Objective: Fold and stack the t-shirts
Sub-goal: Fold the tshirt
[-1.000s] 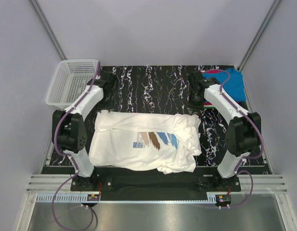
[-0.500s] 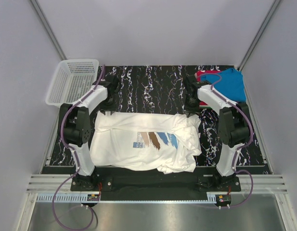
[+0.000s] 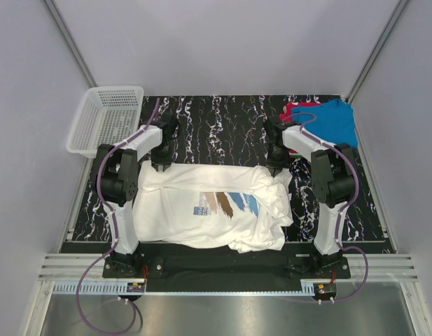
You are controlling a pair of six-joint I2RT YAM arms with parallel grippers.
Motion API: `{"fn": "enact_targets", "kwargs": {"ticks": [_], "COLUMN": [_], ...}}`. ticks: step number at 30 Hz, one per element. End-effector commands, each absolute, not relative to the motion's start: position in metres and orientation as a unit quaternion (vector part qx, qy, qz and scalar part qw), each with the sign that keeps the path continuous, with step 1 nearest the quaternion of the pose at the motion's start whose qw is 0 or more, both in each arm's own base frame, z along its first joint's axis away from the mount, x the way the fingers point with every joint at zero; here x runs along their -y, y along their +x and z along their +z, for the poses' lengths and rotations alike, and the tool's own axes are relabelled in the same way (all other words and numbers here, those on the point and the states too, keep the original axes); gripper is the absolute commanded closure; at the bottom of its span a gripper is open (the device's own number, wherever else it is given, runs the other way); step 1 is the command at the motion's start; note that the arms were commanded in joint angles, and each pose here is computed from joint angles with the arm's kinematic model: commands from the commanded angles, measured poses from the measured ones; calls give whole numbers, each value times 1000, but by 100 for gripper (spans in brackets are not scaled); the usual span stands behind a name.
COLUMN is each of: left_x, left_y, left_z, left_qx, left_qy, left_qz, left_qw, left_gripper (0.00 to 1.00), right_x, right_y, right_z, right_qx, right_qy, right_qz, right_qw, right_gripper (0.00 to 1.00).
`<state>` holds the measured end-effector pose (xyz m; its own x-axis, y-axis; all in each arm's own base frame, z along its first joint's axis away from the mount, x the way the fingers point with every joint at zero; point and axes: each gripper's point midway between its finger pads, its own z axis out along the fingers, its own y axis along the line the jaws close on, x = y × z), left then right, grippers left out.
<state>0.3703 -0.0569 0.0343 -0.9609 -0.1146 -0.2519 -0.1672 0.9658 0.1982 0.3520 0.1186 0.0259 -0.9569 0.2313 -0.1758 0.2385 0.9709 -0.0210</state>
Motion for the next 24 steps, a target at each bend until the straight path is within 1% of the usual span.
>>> {"fn": "enact_targets", "kwargs": {"ticks": [1,2,4,5,13,18,22,24], "left_x": [66,67,68,68,61,57,56,55], "left_y": [384,385,385,385,382,388,401,403], "left_z": [34,33,27,26,13,13,17,15], "left_qx": [-983,-983,-984,-984,-982,-980,-977,-978], "left_qy": [-74,-74,-74,-76,-78,-84,-89,-89], "left_qz": [99,99,101,101,125,143,151,153], "left_qw": [134,134,127,126,114,113,118,110], "left_gripper": [74,76,90,100,100,100,100,100], "right_x": [-122,-122,-123,-123,-122,-121,-124,-127], "right_y": [360,360,360,360,363,378,388,397], "right_z": [26,22,14,12,-6,-6,-11,-8], "right_qx": [-988,-988,-989,-989,-990,-989,-989,-988], "right_qy": [118,117,115,114,115,114,113,115], "right_qz": [-21,-23,-24,-24,-36,-49,-52,-48], "right_qw": [99,96,89,86,72,83,79,86], "right_gripper": [100,100,100,100,100,100,100,100]}}
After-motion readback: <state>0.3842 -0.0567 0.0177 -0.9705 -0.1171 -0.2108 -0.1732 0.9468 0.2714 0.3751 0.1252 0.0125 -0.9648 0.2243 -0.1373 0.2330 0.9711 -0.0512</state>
